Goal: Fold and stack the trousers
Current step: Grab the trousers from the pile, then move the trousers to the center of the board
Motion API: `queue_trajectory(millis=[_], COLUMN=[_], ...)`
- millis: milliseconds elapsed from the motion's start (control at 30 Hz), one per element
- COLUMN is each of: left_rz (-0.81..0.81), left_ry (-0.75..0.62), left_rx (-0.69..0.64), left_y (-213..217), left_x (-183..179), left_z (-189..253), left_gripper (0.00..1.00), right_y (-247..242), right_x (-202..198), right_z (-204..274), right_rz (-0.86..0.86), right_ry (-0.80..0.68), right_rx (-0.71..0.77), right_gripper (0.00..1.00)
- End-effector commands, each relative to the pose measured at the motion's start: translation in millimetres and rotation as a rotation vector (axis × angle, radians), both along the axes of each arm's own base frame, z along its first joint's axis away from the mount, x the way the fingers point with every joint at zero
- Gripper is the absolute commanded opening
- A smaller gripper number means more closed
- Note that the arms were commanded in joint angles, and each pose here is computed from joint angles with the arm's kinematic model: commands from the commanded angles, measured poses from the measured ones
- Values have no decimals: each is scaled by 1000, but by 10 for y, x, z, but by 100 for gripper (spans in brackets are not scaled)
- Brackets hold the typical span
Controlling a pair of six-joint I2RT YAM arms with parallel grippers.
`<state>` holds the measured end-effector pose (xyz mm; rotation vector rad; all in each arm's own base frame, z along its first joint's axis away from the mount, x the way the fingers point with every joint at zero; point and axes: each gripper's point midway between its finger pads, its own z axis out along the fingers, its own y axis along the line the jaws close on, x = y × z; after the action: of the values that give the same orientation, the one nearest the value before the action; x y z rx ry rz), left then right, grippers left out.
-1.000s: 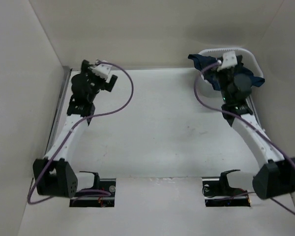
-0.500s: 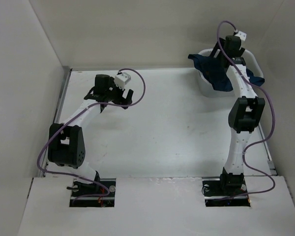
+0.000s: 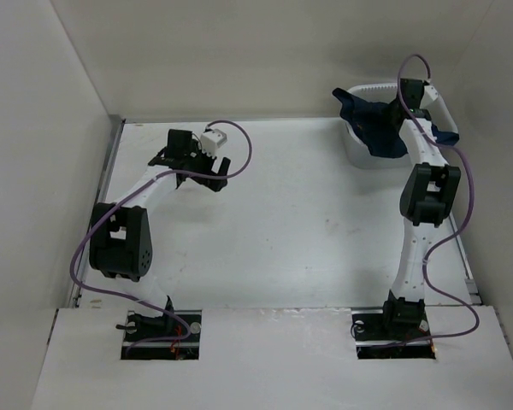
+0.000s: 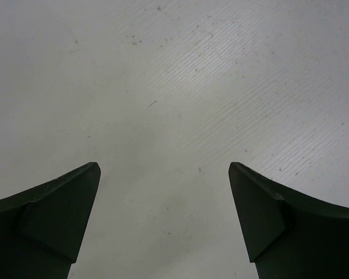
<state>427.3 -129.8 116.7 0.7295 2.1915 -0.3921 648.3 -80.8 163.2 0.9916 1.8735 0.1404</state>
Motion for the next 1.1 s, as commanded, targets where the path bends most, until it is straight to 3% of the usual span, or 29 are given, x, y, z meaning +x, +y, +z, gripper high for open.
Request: queue_trajectory(millis=[0, 33, 167, 267, 367, 467, 600, 700, 800, 900, 1067], left_rz=[11, 20, 58, 72, 112, 157, 227, 319, 406, 480, 536], left_ry=[-70, -77, -105, -136, -186, -239, -319, -383, -444, -510, -614], left_rx=[9, 20, 43, 34, 32, 25, -17, -68, -107, -117, -108], left_y=[74, 108, 247, 280, 334, 410, 599, 840, 1097, 1348, 1612], left_x=[135, 149, 208, 230, 234, 167, -5, -159, -330, -500, -783], left_z=[266, 270, 328, 460, 645, 850, 1160, 1395, 1575, 1754, 2057], left_gripper=[93, 91, 83, 79, 69, 61, 63, 65, 68, 70, 75], right_y=[120, 139, 244, 502, 875, 1474, 2246, 2996, 3568, 3877, 4173], right_x=[72, 65, -104, -396, -787, -1287, -2103, -2846, -3397, -3516, -3354], right_z=[139, 280, 1109, 1708, 2400, 3283, 4369, 4997, 5163, 4926, 3790], right_rz=[43, 57, 87, 65, 60, 146, 255, 454, 640, 744, 893], right_ry=[-76, -107, -231, -288, -417, -629, -906, -1117, -1219, -1169, -901], right_rx=[98, 89, -59, -219, -312, -401, -523, -567, -525, -468, -321], right_gripper=[5, 0, 0, 0, 0, 0, 0, 0, 0, 0, 0])
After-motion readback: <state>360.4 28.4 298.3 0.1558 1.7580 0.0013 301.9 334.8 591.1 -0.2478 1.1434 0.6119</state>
